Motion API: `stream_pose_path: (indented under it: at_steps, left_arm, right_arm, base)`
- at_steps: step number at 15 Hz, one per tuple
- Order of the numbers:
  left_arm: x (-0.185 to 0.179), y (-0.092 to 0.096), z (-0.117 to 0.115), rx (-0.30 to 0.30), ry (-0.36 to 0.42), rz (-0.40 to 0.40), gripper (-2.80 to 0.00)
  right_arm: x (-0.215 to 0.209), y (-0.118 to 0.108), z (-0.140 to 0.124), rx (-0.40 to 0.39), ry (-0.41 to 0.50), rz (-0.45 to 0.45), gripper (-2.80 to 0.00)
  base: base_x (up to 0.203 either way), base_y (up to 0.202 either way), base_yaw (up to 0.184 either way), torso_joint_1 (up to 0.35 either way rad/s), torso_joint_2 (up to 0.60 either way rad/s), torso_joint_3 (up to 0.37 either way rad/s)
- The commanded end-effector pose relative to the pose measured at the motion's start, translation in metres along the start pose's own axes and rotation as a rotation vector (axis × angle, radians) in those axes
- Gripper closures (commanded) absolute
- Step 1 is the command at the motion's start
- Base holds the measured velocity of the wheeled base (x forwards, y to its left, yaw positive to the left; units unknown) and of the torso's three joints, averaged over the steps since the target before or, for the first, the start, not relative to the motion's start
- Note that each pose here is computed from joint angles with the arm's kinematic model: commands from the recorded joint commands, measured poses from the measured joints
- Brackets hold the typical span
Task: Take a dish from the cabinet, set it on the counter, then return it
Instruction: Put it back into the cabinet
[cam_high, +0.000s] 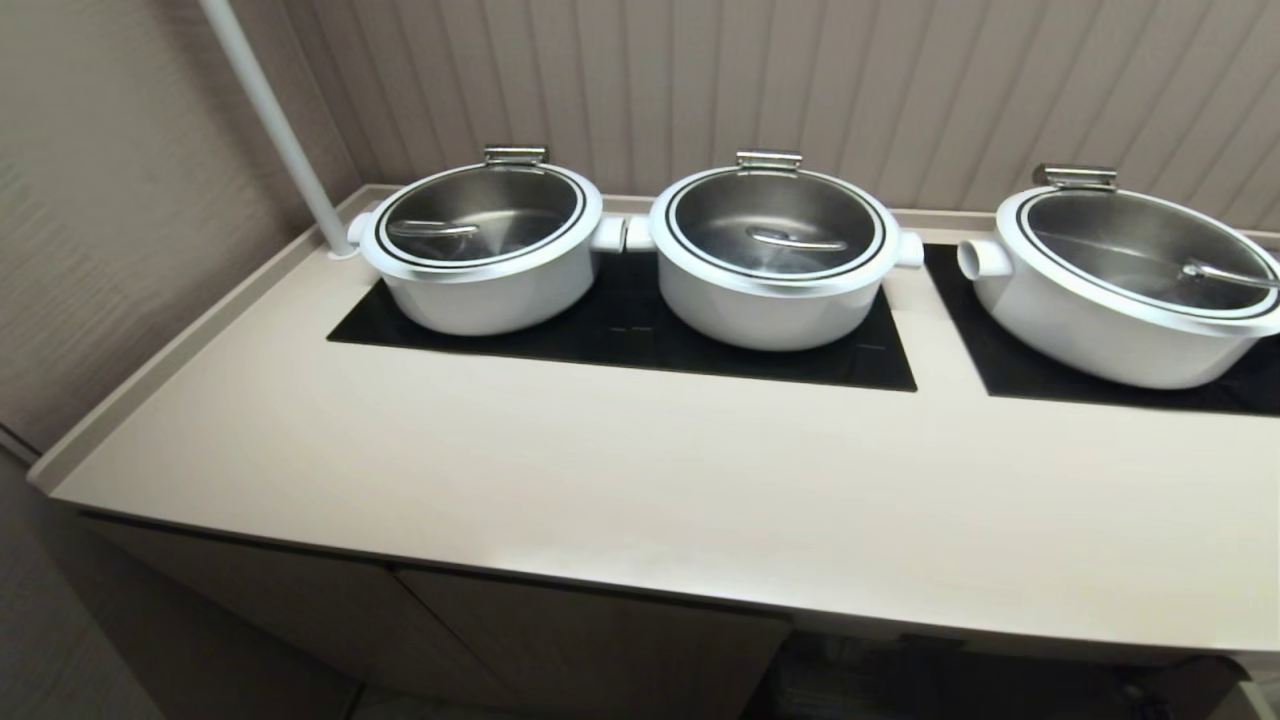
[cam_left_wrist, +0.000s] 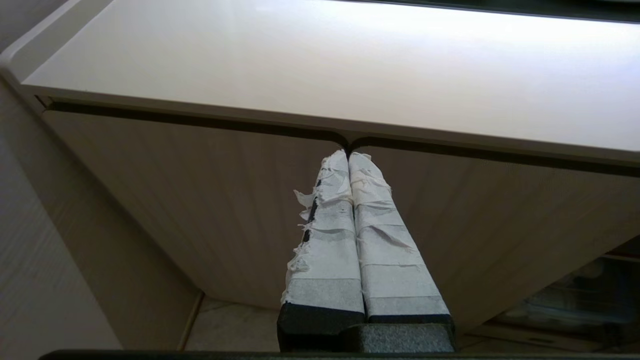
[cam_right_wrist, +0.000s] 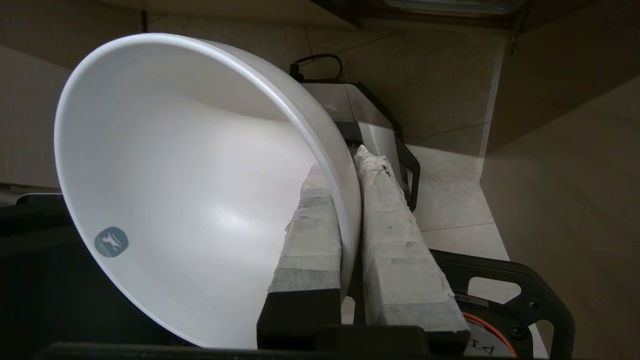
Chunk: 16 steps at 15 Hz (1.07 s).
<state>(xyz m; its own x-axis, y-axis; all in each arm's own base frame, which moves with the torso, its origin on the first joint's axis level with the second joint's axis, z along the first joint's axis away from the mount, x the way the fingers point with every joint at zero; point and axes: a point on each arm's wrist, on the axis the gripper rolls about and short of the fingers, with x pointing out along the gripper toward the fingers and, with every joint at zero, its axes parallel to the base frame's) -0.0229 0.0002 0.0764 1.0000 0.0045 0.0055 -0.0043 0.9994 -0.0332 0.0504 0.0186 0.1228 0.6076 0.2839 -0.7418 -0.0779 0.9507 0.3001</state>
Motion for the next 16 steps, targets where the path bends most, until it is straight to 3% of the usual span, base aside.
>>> stream_pose_path:
  at_steps: [1, 16]
  left_arm:
    - [0.0000, 0.0000, 0.0000, -0.001, -0.001, 0.000, 0.00]
    - [0.0000, 0.0000, 0.0000, -0.001, -0.001, 0.000, 0.00]
  right_arm:
    - [0.0001, 0.0000, 0.0000, 0.002, 0.003, 0.001, 0.00]
    - [0.0005, -0.0004, -0.0011, 0.002, 0.006, -0.001, 0.00]
  base:
    - [0.000, 0.000, 0.000, -0.080, 0.16, 0.081]
    - [0.000, 0.000, 0.000, -0.122, 0.26, 0.137]
